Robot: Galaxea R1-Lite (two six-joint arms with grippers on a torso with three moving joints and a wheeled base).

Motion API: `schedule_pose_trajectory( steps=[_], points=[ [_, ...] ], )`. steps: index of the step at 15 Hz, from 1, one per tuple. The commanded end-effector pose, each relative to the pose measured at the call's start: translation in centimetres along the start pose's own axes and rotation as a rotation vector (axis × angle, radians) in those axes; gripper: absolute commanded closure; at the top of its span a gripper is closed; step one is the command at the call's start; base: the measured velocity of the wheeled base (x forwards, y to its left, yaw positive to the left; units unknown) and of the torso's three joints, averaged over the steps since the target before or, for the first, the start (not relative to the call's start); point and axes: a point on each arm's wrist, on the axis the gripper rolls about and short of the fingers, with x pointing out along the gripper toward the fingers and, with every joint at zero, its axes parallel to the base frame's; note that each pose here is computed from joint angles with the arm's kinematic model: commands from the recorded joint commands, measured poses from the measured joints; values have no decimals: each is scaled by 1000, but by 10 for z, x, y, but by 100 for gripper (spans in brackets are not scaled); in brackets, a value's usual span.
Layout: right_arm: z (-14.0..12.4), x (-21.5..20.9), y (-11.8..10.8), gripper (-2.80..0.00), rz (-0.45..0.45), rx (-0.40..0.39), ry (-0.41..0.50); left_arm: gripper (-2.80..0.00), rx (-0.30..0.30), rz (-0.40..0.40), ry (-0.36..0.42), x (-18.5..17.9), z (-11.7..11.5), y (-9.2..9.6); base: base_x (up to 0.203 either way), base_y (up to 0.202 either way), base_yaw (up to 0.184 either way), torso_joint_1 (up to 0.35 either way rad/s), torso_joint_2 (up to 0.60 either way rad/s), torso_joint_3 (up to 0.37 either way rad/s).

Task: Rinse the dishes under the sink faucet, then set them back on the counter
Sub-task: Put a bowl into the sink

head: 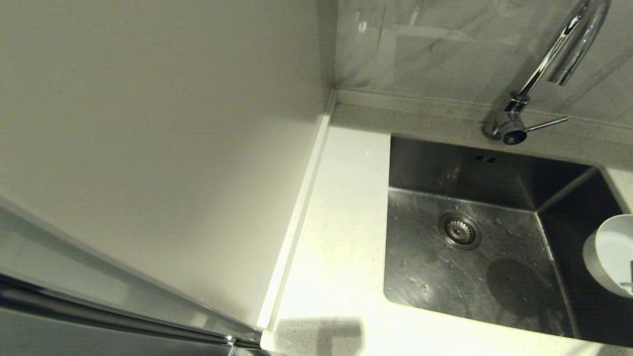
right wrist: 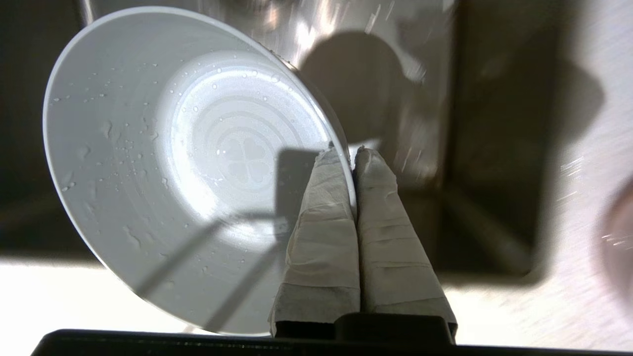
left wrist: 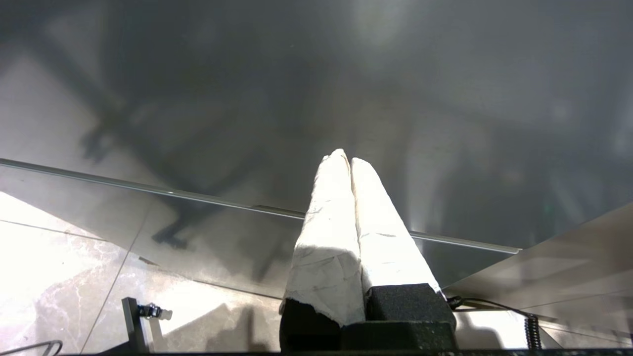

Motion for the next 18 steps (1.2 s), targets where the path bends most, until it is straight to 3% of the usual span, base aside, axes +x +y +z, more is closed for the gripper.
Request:
schedule_pose_trajectory(
  steps=[1,3,6,8,12,15,18],
  points=[
    [-18,16,16,0,-1,-52,104,0,0,1,2,0,-1,0,0,0,0,0,0,0],
    [-19,37,19,0,8,-49,180,0,0,1,2,0,-1,0,0,0,0,0,0,0],
    [-8,85,21,0,-16,-60,177,0,0,-1,2,0,-1,0,0,0,0,0,0,0],
    [-2,126,25,0,-77,-82,135,0,0,-1,1,0,0,0,0,0,0,0,0,0],
    [1,186,31,0,-215,-40,22,0,0,-1,2,0,-1,0,0,0,0,0,0,0],
    [2,212,25,0,-322,-3,-79,0,0,-1,2,0,-1,0,0,0,0,0,0,0],
    [8,230,19,0,-358,49,-109,0,0,1,2,0,-1,0,0,0,0,0,0,0]
  ],
)
